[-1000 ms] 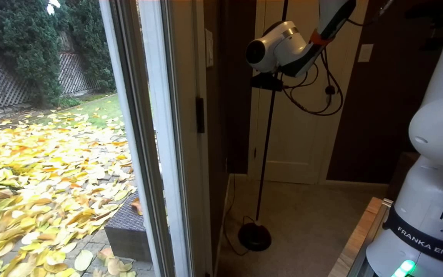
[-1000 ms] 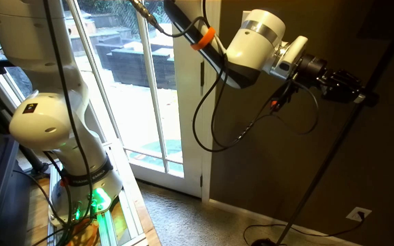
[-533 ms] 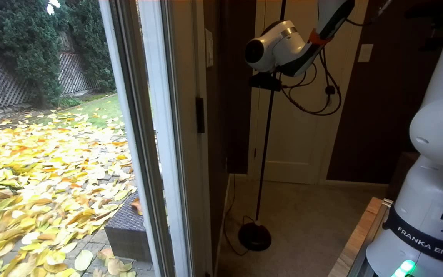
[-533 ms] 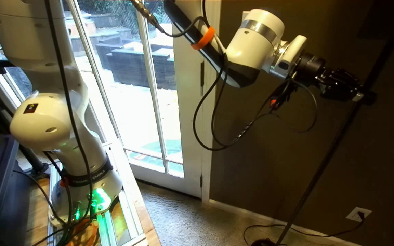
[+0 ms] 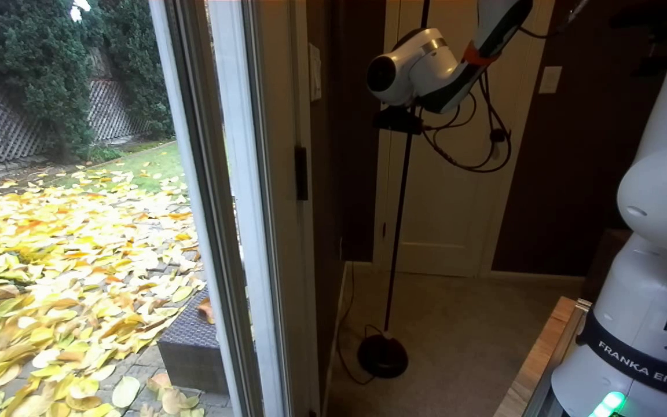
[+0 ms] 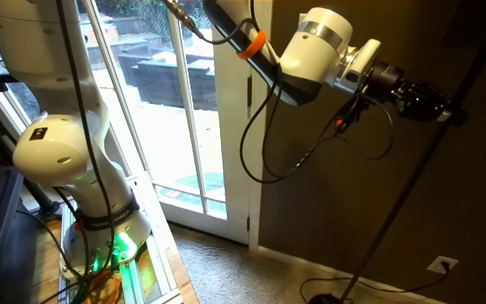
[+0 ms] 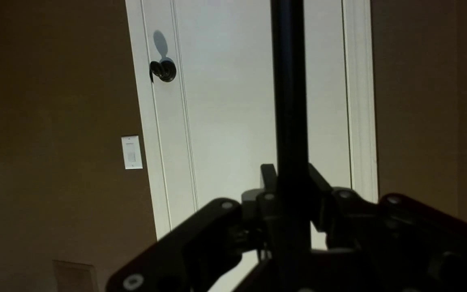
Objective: Move the lamp backwards
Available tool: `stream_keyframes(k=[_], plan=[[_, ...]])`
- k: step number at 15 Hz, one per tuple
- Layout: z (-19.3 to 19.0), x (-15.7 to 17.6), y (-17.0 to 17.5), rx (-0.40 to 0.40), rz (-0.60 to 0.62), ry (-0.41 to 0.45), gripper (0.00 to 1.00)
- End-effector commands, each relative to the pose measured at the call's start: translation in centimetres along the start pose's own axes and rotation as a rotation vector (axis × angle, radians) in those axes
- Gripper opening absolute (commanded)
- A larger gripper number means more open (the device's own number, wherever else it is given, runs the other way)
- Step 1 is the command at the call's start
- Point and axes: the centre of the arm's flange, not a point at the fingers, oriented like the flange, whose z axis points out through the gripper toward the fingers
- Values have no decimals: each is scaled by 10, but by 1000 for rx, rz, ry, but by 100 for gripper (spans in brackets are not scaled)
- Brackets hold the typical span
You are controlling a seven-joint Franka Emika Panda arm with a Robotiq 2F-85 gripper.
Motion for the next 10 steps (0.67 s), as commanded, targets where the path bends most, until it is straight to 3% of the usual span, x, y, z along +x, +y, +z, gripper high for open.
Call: stream_keyframes(k=[1, 10], plan=[[1, 69, -16, 0, 56, 89, 5], [11, 86, -31, 13, 50, 130, 5]])
